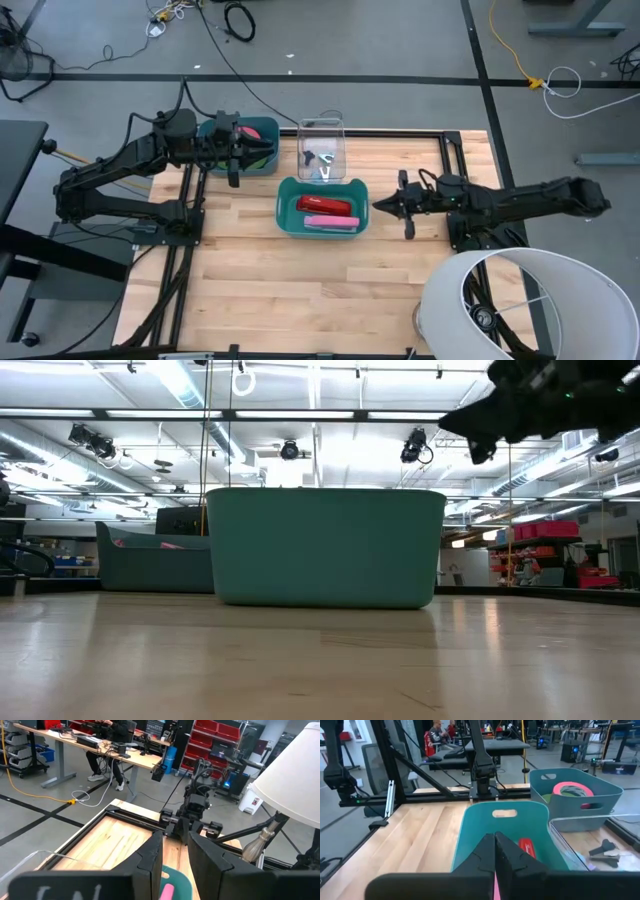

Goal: Pick and place Stapler, Stapler remover, tape
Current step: Return to Home Position

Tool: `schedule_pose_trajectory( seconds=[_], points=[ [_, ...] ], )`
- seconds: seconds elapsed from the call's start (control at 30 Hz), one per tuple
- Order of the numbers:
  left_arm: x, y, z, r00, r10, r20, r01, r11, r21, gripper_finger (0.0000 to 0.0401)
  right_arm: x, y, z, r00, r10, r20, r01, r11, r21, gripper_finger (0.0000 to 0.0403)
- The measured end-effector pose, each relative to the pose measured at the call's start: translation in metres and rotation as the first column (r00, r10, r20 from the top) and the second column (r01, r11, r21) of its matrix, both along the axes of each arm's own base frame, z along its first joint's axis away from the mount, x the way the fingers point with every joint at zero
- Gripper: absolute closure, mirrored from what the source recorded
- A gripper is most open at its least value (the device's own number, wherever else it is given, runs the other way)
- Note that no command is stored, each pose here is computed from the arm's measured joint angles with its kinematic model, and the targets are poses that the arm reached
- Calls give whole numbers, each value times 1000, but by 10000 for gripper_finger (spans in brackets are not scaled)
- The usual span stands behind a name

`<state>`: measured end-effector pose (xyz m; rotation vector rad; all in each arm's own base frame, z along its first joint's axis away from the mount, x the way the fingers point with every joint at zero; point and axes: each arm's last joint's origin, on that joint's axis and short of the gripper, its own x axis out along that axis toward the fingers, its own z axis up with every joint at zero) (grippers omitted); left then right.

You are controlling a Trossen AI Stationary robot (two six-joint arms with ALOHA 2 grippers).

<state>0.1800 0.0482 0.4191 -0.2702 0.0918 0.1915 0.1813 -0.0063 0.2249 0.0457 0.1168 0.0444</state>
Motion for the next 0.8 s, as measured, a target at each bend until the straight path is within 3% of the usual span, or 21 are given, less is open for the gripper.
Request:
schedule_pose_trajectory(
  seconds=[0.8],
  points=[
    [0,0,0,1000,1,0,-1,1000,0,307,-50,2,-52,997,-2,81,2,1000,-4,401]
  ],
)
